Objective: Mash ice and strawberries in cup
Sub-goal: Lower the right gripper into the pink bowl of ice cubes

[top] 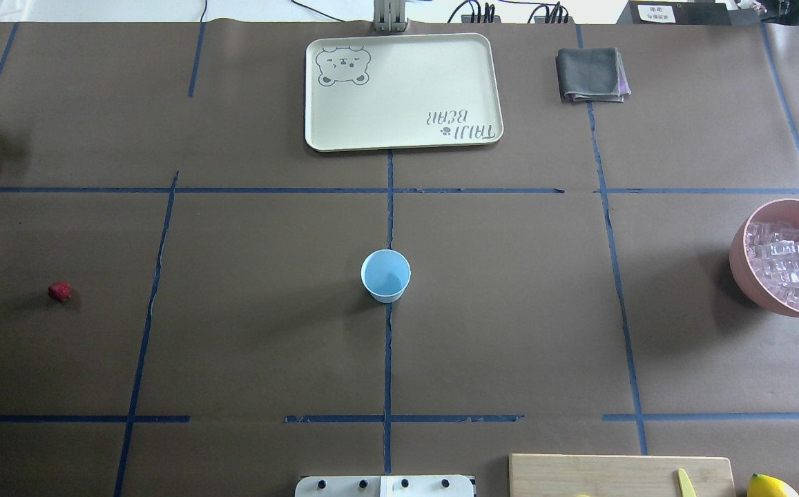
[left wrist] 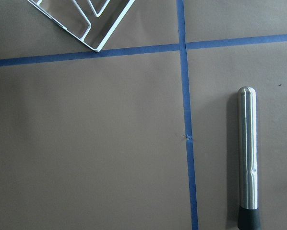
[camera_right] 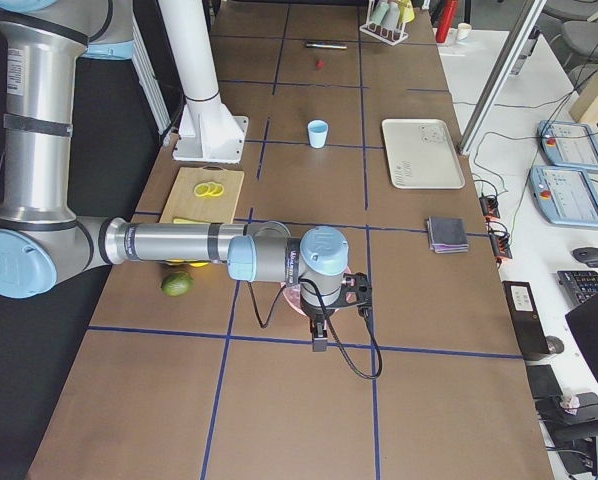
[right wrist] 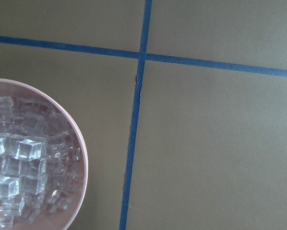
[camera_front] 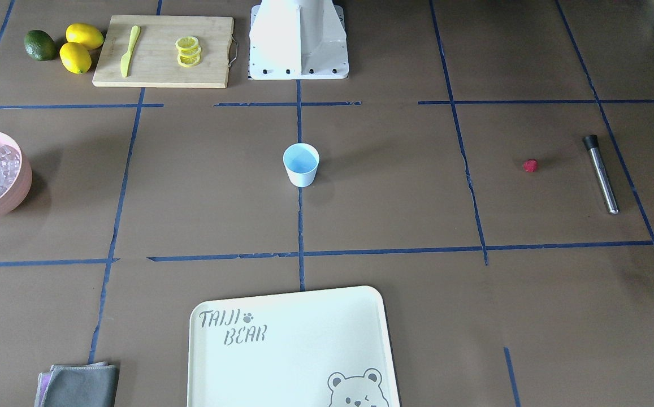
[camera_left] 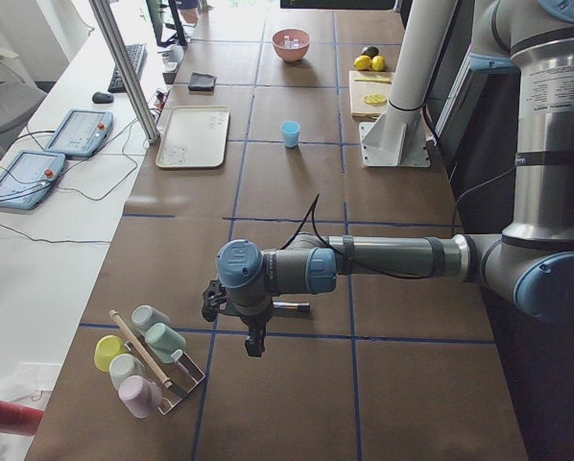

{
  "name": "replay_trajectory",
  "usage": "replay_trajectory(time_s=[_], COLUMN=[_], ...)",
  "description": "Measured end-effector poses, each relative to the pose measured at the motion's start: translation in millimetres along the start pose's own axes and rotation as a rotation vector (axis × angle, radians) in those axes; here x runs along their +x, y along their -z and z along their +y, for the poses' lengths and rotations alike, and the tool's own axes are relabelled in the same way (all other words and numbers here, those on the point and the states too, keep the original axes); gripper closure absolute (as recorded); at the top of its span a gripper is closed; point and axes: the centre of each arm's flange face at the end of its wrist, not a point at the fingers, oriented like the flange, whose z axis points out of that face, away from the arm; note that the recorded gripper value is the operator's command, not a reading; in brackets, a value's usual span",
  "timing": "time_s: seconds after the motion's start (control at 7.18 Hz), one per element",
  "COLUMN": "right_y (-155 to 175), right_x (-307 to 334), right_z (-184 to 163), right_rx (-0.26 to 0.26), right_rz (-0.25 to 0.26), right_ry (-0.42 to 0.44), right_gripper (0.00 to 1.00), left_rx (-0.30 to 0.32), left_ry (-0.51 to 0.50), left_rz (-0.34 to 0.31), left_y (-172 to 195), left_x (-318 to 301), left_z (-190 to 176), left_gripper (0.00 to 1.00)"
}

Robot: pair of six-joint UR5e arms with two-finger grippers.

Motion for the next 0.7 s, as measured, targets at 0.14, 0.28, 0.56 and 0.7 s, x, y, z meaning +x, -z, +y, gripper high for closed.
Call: replay_trajectory(time_s=[0.14,0.28,0.56,0.7], right_y=[0.7,1.7,11.4,20.2], right_x=[-0.8,-1.9,-13.2,-30.8], right_z=[-0.8,-2.6,-8.1,-12.3], right_rx=[0.002,0.004,0.025,0.043], right_rz=[0.000,0.000,-0.002,-0.009], right_ry=[0.001,0.004,0.027,0.064], right_gripper=[0.00,0.00,0.00,0.00], left_rx=[0.002,0.004,0.003,0.002], left_ry=[-0.002,-0.005,-0.003,-0.003], left_rz=[0.000,-0.001,0.000,0.000], left_y=[0.6,1.7,2.1,2.0], left_x=[0.6,1.6,2.1,2.0], left_z=[0.0,-0.3,0.0,0.2], left_gripper=[0.00,0.00,0.00,0.00])
